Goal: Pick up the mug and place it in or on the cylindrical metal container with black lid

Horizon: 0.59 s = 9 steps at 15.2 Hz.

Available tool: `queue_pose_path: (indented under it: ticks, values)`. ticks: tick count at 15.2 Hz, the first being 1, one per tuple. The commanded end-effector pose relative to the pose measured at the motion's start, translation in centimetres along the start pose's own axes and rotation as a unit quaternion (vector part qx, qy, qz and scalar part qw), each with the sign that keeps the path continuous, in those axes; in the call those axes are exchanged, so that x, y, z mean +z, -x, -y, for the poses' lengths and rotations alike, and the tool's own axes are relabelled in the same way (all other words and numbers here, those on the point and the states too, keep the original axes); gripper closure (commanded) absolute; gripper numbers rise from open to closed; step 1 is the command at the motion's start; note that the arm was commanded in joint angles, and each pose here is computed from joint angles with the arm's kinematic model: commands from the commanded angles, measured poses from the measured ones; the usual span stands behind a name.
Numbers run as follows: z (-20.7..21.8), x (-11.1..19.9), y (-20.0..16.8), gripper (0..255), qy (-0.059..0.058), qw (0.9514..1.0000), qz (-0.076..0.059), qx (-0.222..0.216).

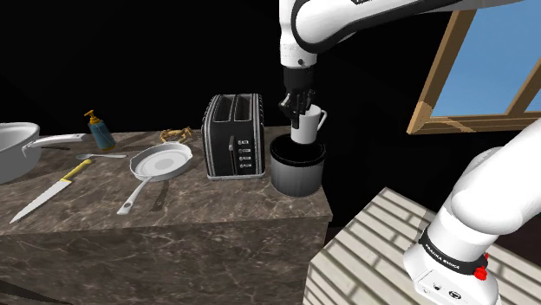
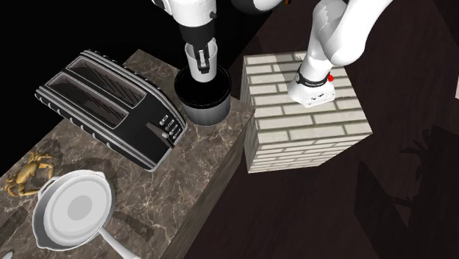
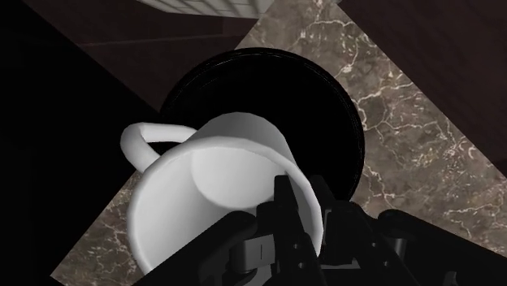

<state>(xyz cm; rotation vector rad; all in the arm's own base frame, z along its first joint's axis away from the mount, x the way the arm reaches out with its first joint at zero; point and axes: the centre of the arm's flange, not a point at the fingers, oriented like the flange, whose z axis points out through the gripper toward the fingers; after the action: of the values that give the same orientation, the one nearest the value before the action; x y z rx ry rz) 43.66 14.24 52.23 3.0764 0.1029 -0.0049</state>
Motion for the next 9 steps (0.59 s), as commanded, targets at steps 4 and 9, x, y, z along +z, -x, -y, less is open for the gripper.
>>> queue_pose_path:
  ticks: [4,9]
  values:
    - [0.2,2.4,0.0,255,0.0,1.0,0.0,0.0]
    - [0.2,2.4,-0.1,255,0.0,1.0,0.0,0.0]
